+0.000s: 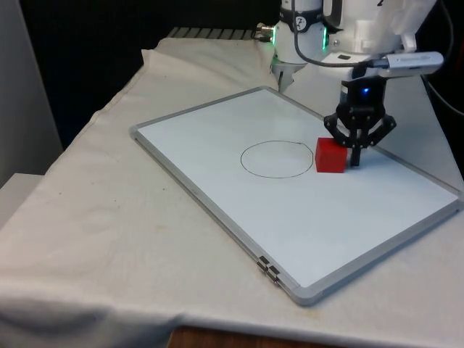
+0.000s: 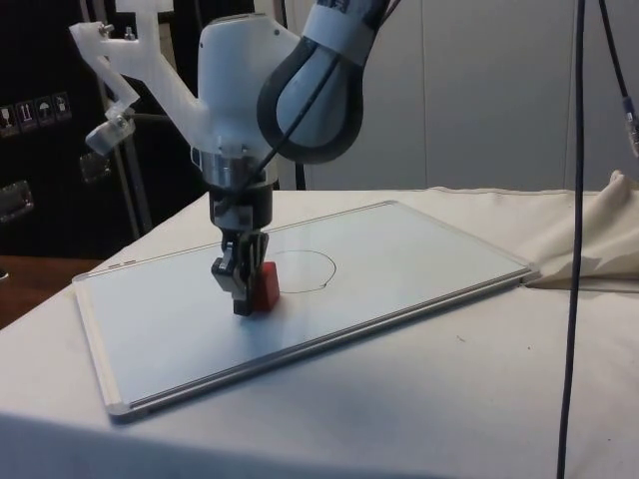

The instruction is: Push the cube into the marked area.

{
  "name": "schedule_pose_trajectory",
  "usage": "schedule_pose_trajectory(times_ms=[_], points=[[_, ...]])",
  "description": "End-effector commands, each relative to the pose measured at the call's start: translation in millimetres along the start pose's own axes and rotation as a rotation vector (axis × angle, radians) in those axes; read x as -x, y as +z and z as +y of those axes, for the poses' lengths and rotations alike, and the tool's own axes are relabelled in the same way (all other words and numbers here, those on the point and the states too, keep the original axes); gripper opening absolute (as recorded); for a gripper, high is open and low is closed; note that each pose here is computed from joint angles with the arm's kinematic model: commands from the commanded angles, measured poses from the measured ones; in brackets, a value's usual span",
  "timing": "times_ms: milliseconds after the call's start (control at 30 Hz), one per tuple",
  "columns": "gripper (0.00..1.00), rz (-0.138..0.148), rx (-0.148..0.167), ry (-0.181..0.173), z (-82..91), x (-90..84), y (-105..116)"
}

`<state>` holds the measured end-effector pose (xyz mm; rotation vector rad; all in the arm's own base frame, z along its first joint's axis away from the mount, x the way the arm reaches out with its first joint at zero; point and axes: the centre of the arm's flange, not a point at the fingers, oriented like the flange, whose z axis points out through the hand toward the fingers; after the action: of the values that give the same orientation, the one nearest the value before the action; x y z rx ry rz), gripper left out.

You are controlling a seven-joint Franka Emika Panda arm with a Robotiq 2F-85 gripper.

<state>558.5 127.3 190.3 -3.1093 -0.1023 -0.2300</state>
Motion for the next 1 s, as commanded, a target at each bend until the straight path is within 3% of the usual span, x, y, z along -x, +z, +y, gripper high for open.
schedule_pose_trajectory(times_ms=[0, 133, 233, 267, 300, 500, 533, 567, 600, 800, 833, 867, 967], points=[[0.00, 0.000, 0.004, 0.002, 1.4, -0.1, 0], [0.00, 0.008, 0.048, 0.011, 13.0, -0.9, 0], [0.00, 0.010, 0.062, 0.013, 16.9, -1.5, -1], [0.00, 0.006, 0.043, 0.008, 13.2, -1.2, 1], [0.00, 0.010, 0.067, 0.014, 18.3, -1.5, -1], [0.00, 0.013, 0.103, 0.018, 28.8, -2.2, 0], [0.00, 0.010, 0.085, 0.016, 26.0, -2.1, 1], [0.00, 0.009, 0.090, 0.016, 27.4, -1.7, 1], [0.00, 0.014, 0.118, 0.020, 33.4, -2.5, 0], [0.00, 0.017, 0.153, 0.025, 44.2, -2.7, 1], [0.00, 0.013, 0.126, 0.019, 37.4, -1.8, 2], [0.00, 0.017, 0.153, 0.025, 44.2, -2.7, 1], [0.00, 0.018, 0.173, 0.028, 50.5, -3.0, 1]])
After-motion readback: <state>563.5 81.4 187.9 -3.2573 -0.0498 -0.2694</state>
